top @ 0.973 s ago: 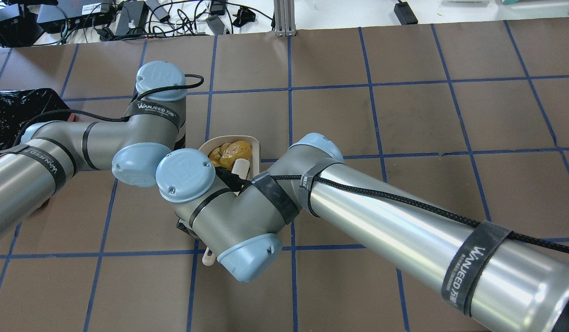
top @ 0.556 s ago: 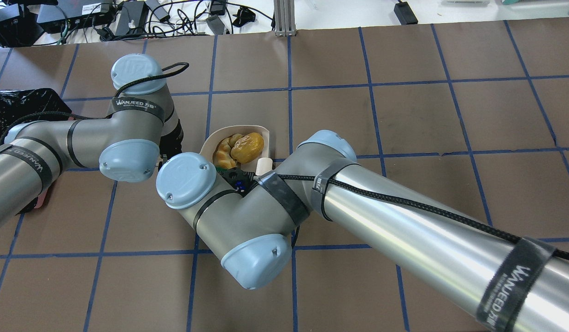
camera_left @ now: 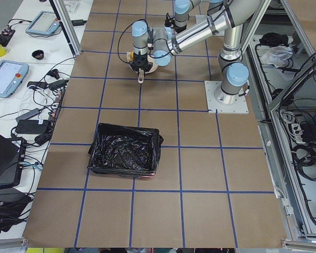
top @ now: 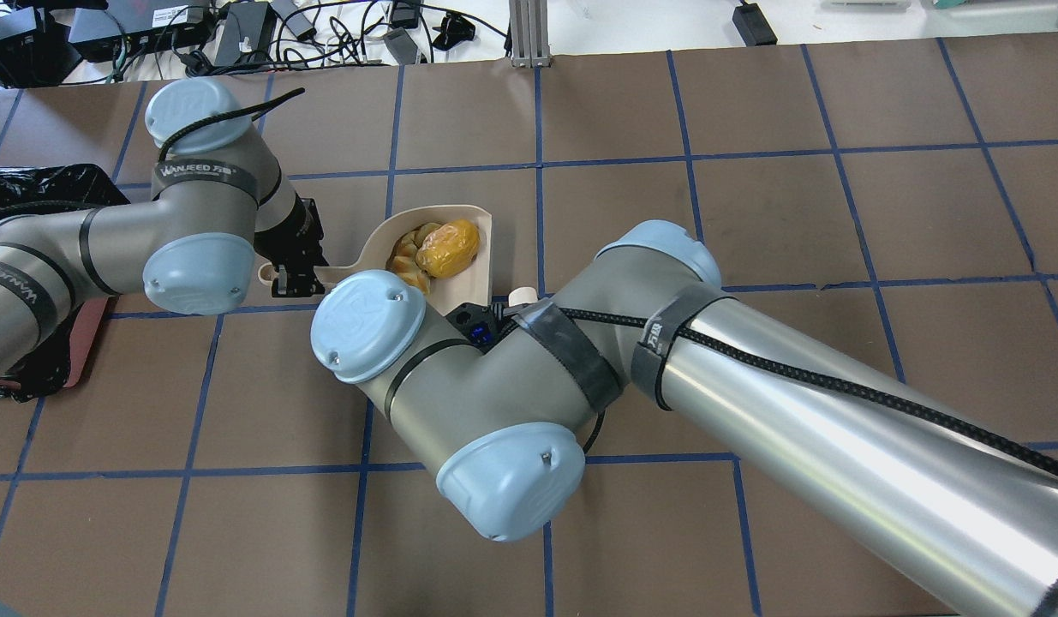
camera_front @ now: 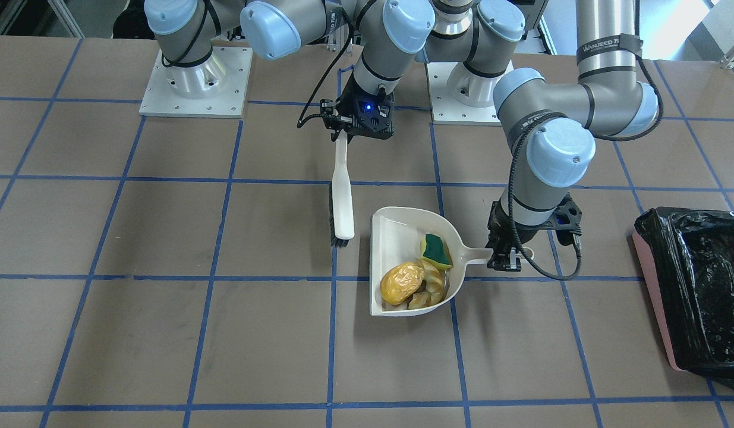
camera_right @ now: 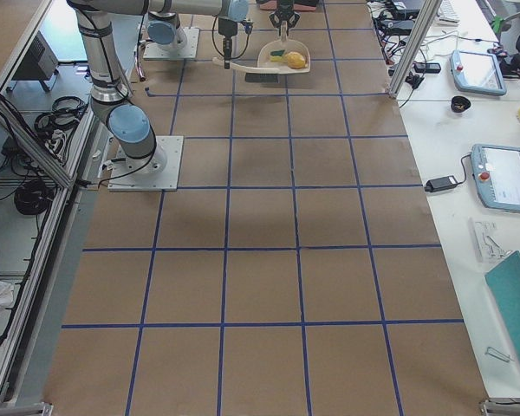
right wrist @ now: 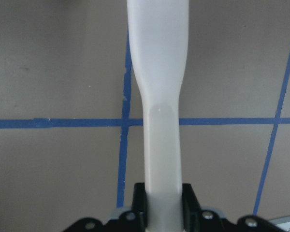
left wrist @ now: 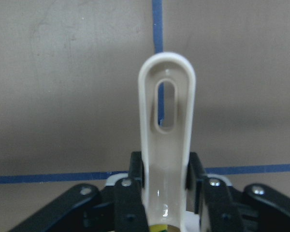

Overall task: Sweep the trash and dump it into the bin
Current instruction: 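Carry the loaded dustpan with the left gripper to the black bin while the right withdraws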

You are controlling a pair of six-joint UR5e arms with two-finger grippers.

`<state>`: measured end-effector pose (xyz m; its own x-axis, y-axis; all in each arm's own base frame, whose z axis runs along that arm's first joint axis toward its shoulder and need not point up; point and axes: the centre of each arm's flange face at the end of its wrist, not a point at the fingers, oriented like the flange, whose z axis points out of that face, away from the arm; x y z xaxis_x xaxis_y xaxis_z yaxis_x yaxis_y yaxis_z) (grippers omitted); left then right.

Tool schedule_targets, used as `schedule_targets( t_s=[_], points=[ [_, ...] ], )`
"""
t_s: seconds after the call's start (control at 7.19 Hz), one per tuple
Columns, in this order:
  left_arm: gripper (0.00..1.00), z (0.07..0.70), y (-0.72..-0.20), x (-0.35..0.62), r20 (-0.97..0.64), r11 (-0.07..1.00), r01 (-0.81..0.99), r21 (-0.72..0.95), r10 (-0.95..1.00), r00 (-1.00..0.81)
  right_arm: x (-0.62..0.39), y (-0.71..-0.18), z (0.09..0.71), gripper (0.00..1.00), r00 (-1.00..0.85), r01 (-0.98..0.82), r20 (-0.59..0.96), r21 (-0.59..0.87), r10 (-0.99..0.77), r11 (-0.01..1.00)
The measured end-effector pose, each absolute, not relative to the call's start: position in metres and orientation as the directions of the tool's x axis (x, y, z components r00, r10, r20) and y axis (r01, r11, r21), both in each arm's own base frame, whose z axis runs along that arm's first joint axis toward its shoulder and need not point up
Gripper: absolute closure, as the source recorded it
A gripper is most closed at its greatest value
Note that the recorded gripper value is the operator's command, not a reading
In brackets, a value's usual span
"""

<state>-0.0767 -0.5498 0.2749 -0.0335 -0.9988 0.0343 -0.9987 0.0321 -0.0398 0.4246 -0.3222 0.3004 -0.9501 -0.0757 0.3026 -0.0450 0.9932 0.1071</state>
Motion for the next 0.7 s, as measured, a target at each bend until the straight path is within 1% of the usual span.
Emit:
schedule_targets(
  t_s=[0.14, 0.42, 0.7],
  points=[
    [1.00, 0.288, -0.561, -0.059, 0.038, 0.028, -0.999, -0.034, -0.999, -0.029, 0.405, -0.344, 0.305, 0.98, -0.956, -0.021, 0.288, 0.118, -0.055, 0.993],
    [1.00, 0.318, -0.581, -0.017, 0.017, 0.025, -1.000, -0.013, -1.000, -0.025, 0.347, -0.401, 0.318, 0.97, -0.978, 0.010, 0.209, 0.141, -0.020, 0.990],
    [1.00, 0.342, -0.591, 0.040, -0.038, 0.033, -0.999, 0.012, -0.999, -0.033, 0.281, -0.457, 0.330, 0.97, -0.991, 0.005, 0.135, 0.115, -0.010, 0.993]
  ],
)
